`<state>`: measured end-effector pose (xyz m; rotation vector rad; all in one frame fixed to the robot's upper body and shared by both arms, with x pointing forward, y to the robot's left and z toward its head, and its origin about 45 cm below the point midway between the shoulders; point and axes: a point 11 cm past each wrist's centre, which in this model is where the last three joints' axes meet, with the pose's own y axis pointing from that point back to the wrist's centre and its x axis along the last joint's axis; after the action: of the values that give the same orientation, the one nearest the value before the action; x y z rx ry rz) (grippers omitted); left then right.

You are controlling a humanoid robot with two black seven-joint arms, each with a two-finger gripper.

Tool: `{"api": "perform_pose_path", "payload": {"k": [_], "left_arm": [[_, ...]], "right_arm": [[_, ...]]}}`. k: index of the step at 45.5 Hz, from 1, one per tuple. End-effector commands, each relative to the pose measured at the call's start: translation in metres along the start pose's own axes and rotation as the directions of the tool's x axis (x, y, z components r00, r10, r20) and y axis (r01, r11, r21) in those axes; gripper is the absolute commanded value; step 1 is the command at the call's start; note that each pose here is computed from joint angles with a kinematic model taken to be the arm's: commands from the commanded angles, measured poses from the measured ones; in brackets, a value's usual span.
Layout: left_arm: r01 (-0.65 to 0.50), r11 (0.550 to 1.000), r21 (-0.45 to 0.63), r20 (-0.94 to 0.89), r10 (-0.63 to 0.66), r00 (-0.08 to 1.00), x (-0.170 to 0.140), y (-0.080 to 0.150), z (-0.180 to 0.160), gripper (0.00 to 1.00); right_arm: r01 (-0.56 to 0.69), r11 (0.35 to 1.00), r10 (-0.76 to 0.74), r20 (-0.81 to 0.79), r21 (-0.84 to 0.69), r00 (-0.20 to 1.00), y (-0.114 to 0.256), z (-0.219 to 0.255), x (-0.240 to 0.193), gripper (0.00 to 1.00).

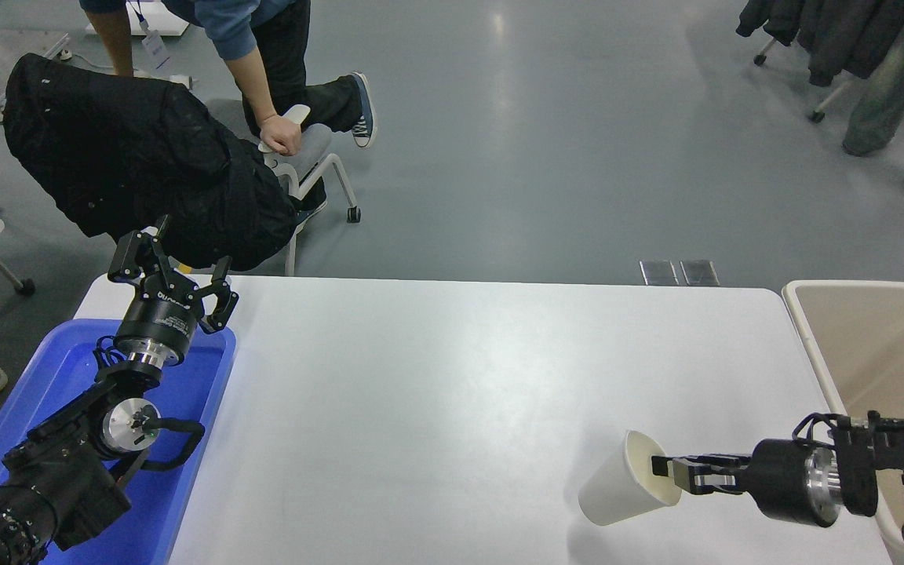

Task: Dispose of the paper cup in the dustbin

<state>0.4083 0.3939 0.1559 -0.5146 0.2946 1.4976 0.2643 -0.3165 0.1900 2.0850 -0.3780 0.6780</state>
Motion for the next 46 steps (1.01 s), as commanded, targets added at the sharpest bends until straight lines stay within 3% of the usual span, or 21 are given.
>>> {"api": "perform_pose_path", "payload": {"k": [1, 31, 40, 46], "left_arm": [[-0.002, 1.000, 0.000, 0.000, 0.002, 1.000, 0.001, 0.001, 0.000, 1.00], [-0.003, 1.000, -0.001, 0.000, 0.003, 1.000, 0.001, 0.001, 0.000, 1.00], [-0.003, 1.000, -0.002, -0.001, 0.003, 1.000, 0.001, 0.001, 0.001, 1.00], [-0.003, 1.000, -0.002, -0.001, 0.003, 1.000, 0.001, 0.001, 0.001, 1.00]], "right_arm": [[-0.046, 0.999, 0.045, -0.005, -0.026, 0.999, 0.040, -0.007, 0.033, 0.00], [-0.231, 0.964, 0.237, 0.032, -0.134, 0.971, 0.159, -0.014, 0.141, 0.00], [-0.381, 0.886, 0.440, 0.220, -0.265, 0.871, 0.206, 0.041, 0.163, 0.00], [-0.467, 0.784, 0.605, 0.336, -0.408, 0.722, 0.253, 0.095, 0.169, 0.00]]}}
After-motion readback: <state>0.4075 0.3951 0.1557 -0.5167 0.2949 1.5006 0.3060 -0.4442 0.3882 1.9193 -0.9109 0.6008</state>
